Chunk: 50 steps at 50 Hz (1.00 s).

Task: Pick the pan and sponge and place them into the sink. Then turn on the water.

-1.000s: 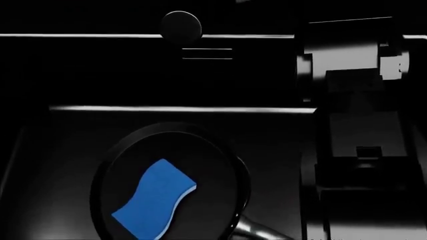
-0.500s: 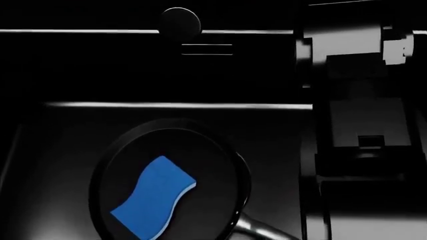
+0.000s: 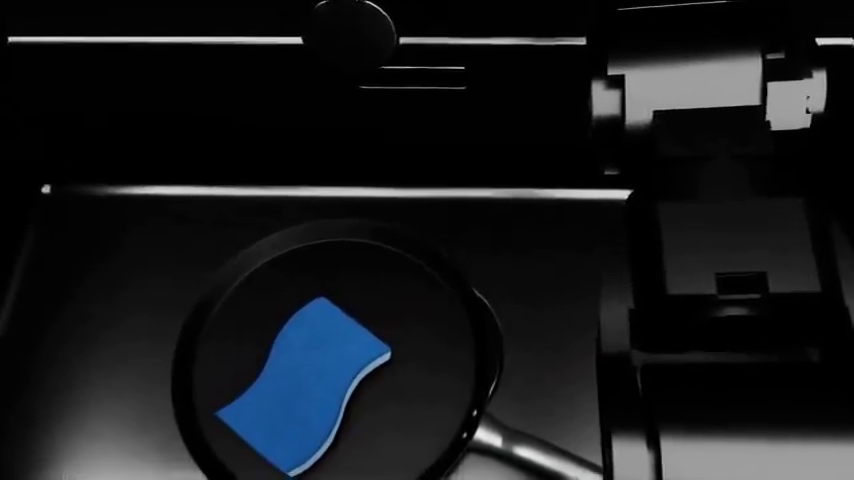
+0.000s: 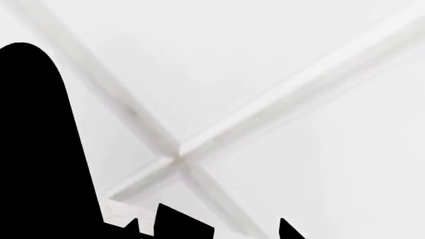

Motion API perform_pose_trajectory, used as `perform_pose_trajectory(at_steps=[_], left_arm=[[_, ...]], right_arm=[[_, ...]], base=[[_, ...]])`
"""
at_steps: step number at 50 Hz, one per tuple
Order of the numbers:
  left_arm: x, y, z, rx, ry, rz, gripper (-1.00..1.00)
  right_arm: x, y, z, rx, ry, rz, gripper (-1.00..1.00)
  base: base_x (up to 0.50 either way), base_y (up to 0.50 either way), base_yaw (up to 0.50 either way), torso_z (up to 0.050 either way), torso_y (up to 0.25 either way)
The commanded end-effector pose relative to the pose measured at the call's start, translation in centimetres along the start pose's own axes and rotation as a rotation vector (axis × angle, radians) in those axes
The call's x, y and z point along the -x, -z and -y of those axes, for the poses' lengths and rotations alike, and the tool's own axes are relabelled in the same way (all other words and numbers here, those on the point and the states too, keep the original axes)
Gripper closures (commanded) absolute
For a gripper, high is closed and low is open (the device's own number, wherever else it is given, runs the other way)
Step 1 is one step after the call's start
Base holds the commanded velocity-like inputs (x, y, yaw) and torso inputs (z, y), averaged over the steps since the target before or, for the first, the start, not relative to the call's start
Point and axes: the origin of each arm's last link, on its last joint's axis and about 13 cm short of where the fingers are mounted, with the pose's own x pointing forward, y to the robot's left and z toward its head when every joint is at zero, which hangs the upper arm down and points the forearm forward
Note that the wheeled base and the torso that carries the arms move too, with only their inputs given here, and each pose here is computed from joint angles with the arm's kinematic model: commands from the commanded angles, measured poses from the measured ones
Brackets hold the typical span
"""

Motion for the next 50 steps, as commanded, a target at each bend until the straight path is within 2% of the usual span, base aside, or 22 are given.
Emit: perform_pose_trajectory(at_steps=[1,12,24,39,50], left_arm=[[0.0,-0.1,0.0,-0.014,0.005,0.004,-1.0],[0.0,-0.2,-0.1,0.021,0.0,-0.006,-1.0],[0.0,-0.2,-0.3,0.028,-0.008,-0.008,-1.0],[-0.1,-0.1,-0.1,0.025,-0.006,-0.008,-1.0],[-0.2,0.1,0.1,0.025,-0.005,-0.01,-1.0]], right_arm=[[0.0,0.1,0.1,0.017,0.006,-0.017,-1.0],[0.0,0.0,0.1,0.024,0.008,-0.008,-1.0],[0.1,0.0,0.2,0.025,0.03,-0.016,-1.0],[0.4,0.8,1.3,0.005,0.103,-0.026,-1.0],[0.3,0.7,1.1,-0.006,0.123,-0.031,-1.0]], base=[[0.0,0.0,0.0,0.005,-0.119],[0.0,0.0,0.0,0.003,-0.061],[0.0,0.0,0.0,0.0,0.0],[0.0,0.0,0.0,0.0,-0.001],[0.0,0.0,0.0,0.0,-0.001]])
